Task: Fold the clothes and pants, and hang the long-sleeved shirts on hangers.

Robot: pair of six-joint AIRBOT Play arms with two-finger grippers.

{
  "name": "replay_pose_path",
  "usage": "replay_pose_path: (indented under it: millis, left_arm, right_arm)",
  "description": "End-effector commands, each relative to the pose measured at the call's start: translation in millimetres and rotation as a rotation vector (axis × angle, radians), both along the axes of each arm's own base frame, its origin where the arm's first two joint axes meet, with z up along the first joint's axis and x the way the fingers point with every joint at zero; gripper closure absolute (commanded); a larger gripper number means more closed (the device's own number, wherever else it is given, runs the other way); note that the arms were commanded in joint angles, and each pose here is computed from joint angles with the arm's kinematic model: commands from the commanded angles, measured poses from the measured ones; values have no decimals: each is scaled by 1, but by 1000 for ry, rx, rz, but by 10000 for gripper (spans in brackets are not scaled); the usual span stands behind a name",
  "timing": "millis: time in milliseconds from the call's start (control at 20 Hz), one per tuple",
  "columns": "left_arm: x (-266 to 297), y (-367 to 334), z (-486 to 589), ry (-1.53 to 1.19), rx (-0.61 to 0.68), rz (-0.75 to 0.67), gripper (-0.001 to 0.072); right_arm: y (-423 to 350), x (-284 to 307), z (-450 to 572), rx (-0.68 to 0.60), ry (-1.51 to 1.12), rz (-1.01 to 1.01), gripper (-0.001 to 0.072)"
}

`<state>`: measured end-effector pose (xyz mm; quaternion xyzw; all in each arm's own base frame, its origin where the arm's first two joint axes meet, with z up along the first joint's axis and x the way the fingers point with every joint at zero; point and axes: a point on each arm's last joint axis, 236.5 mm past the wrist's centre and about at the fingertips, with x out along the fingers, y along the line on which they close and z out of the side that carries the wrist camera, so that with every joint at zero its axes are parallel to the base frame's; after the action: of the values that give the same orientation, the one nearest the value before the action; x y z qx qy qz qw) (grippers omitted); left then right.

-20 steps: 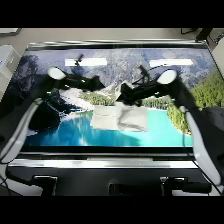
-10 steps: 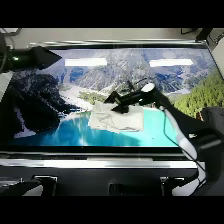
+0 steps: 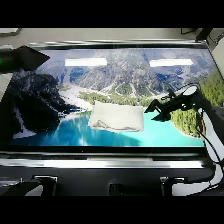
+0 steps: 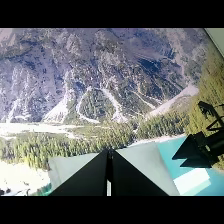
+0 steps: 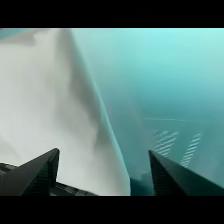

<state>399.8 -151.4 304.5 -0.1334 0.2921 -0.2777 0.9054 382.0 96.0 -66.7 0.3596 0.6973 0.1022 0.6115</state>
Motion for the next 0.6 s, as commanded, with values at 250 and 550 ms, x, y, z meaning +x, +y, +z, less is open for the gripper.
replay_pose_path:
  millis: [250,550]
  left_arm:
    - [-1,1,0,20,-22,20,687]
    - [1,2,2,-2,-5,11,687]
  right_arm:
    - [84,3,-1,280,-105,77,677]
    - [-24,69,171,192,-455,-19,676]
